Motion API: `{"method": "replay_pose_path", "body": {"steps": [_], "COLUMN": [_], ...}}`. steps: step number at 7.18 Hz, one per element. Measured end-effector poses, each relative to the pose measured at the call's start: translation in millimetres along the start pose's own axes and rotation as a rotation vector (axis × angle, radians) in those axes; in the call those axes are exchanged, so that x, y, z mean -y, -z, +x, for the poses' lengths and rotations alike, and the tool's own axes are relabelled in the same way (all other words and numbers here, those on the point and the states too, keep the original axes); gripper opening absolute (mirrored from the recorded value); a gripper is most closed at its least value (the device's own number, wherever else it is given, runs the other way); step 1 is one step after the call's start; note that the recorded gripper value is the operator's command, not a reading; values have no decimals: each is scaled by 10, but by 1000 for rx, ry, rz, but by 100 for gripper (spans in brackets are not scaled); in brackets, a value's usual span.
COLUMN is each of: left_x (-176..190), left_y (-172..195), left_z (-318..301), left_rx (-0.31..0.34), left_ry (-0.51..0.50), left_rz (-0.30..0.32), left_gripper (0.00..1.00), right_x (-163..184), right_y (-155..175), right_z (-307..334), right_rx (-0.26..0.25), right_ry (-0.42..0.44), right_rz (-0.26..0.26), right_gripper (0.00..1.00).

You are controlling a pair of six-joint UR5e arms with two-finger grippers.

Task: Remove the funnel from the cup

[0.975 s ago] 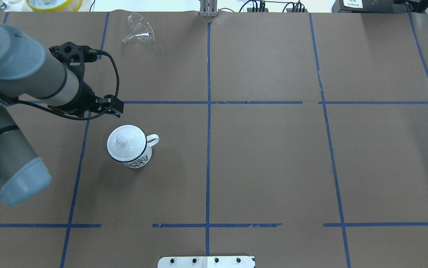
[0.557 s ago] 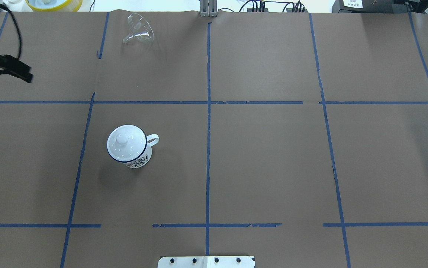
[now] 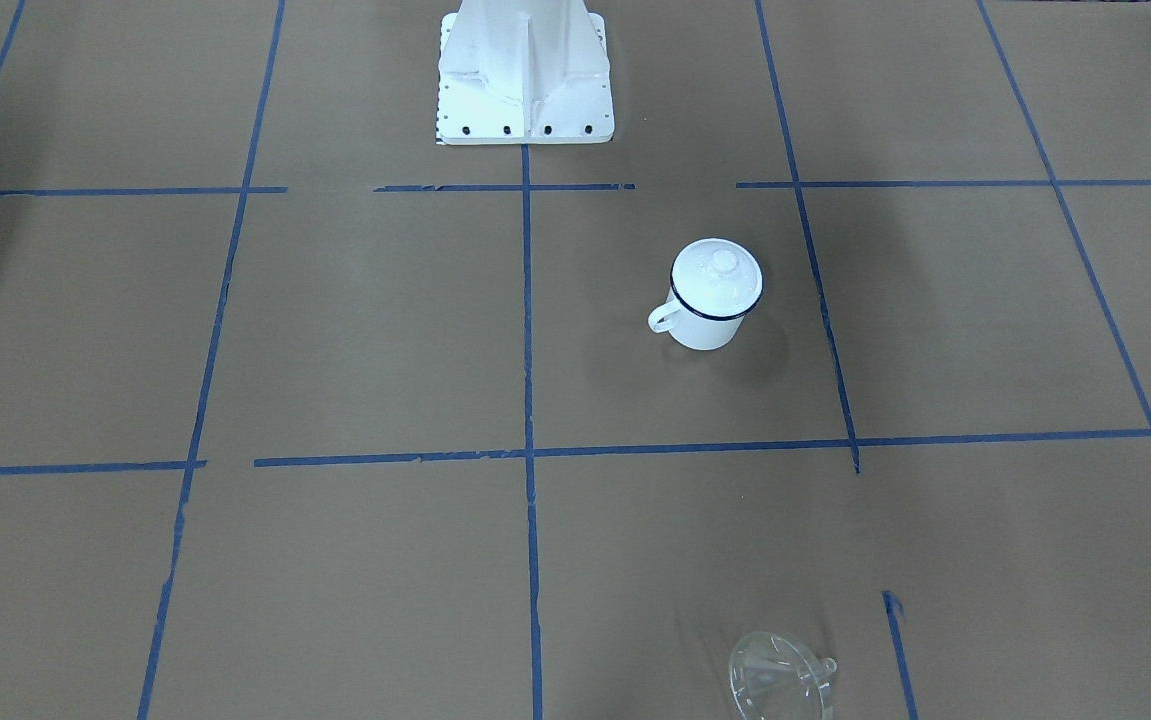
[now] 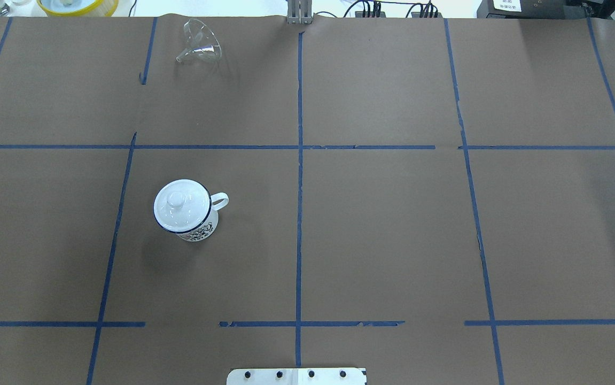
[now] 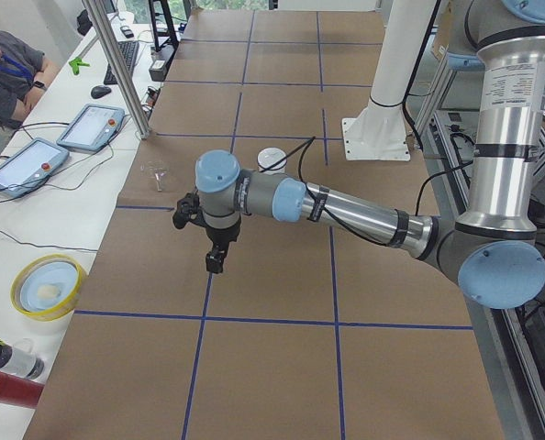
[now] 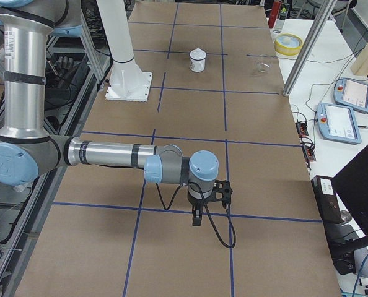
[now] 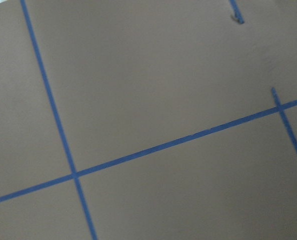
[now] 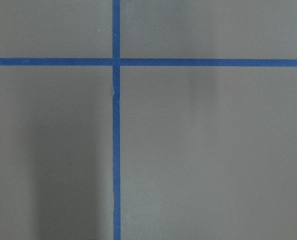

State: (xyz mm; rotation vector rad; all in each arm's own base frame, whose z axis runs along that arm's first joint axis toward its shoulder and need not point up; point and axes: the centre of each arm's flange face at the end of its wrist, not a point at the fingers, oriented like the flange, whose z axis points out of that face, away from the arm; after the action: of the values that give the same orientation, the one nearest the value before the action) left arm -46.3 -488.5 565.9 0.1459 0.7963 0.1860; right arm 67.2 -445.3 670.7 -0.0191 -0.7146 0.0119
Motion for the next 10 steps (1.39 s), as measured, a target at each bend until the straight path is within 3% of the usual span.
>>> {"method": "replay_pose_path", "body": {"steps": [2, 4, 10], "left_x": [-497, -826, -961], "left_y": [-311, -381, -407], "left_z": [-661, -934, -1007], "left_rx": [-18, -19, -17], "left_ry": [112, 187, 215], "left_rz": [-50, -59, -64], "left_gripper": [100, 100, 100], "right_x": [1, 1, 0], "right_y": [3, 5, 0], "right_z": [-3, -4, -1], "right_rx": [0, 0, 0], "right_ry": [1, 1, 0], "right_rz": [1, 1, 0], "right_gripper": [100, 100, 100]}}
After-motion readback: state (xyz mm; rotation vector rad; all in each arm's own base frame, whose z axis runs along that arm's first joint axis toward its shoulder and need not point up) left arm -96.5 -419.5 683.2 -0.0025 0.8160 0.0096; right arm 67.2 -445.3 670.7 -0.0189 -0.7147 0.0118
